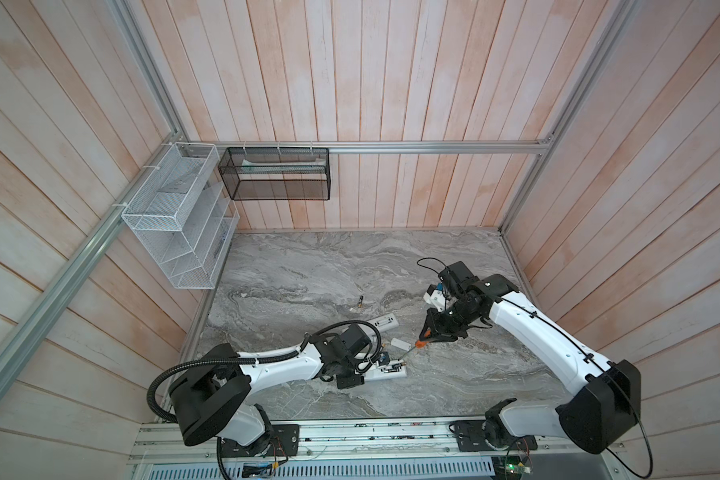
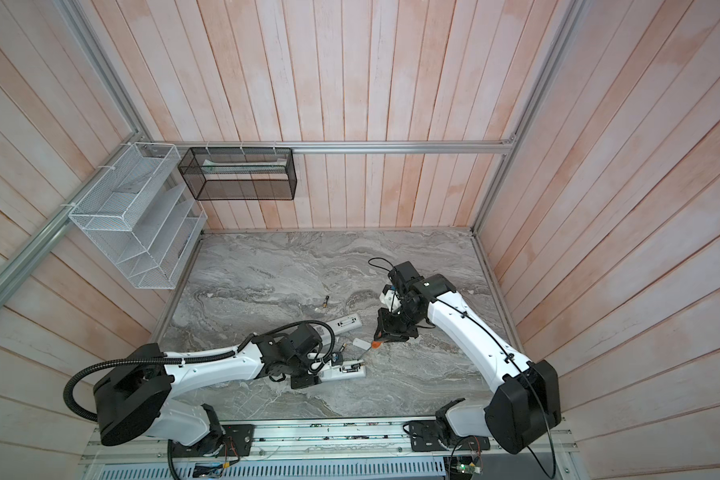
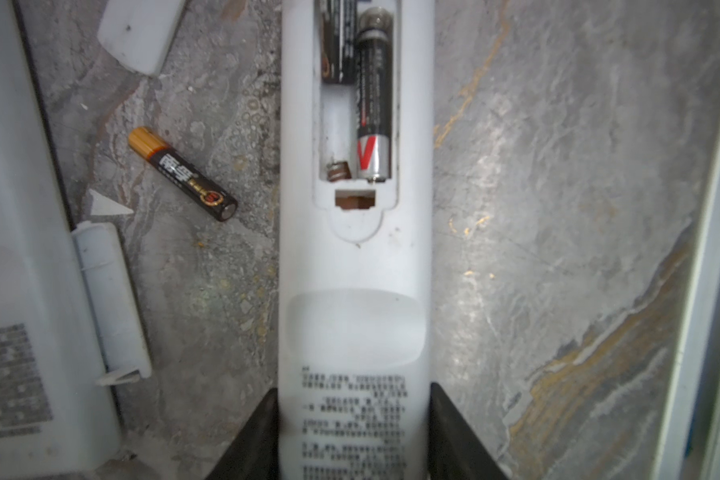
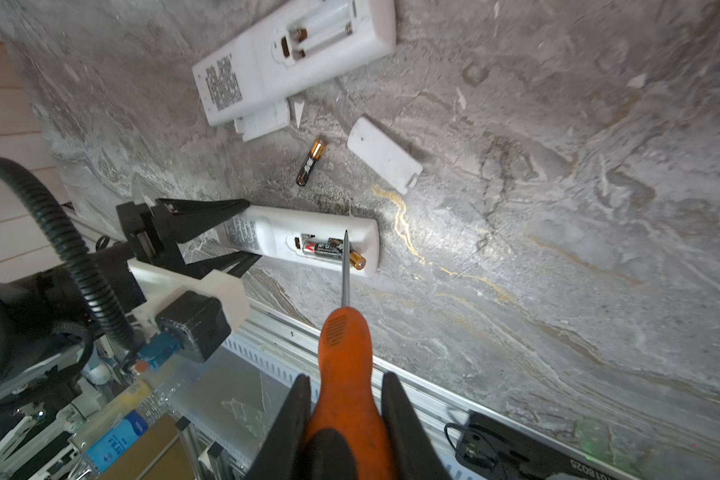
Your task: Unload the batteries from the remote control
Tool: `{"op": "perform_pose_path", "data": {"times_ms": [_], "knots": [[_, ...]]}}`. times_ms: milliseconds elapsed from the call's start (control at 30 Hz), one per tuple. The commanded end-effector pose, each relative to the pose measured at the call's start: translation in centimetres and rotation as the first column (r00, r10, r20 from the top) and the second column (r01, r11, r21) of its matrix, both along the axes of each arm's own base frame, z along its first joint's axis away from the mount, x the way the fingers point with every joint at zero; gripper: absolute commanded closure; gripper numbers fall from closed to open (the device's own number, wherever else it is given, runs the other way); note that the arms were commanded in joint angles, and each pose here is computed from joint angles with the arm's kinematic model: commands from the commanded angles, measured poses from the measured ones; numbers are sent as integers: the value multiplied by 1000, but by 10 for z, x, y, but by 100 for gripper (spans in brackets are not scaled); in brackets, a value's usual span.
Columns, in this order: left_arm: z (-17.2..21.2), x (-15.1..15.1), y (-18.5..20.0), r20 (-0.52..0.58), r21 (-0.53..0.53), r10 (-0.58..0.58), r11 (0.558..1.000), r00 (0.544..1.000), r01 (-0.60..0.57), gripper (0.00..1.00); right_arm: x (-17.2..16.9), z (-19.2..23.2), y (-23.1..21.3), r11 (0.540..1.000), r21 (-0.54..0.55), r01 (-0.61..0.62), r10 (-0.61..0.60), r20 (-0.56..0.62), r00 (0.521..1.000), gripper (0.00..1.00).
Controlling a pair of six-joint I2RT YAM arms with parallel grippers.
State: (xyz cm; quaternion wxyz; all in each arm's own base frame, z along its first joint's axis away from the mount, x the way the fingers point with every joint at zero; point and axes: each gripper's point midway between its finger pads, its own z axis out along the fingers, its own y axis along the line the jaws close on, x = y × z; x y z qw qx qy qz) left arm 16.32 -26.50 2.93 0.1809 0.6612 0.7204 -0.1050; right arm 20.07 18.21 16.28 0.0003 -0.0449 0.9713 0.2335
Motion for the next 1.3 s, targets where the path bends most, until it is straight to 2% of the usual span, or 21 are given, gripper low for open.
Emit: {"op": "perform_pose_path", "data": {"times_ms": [0,200,300,433,667,800,1267], "knots": [[-2,1,1,5,9,-1,1000,1000,1,86,8,9,-10,999,-31,-7,8,38,999,86],[-2,1,1,4,11,-1,1000,1000,0,86,17,23,-7,1000,-6,-9,10,62,998,86],[-2,1,1,2,11,-1,1000,1000,1,86,14,34,4,997,69,-25,20,69,997,86],[-3,0,1,-5,13,-5,1000,1000,5,86,-2,41,3,993,117,-1,-6,56,998,86],[-1,-4,-4,-41,-2,-10,1000,999,10,87,-44,27,14,966,244,81,-72,-45,996,86],[-1,-4,-3,-34,-1,-7,1000,999,7,87,-48,23,14,965,239,103,-94,-49,994,86],[-1,-1,-1,-13,1,-1,1000,1000,1,87,-37,-6,1,991,100,88,-84,-42,996,86]]}}
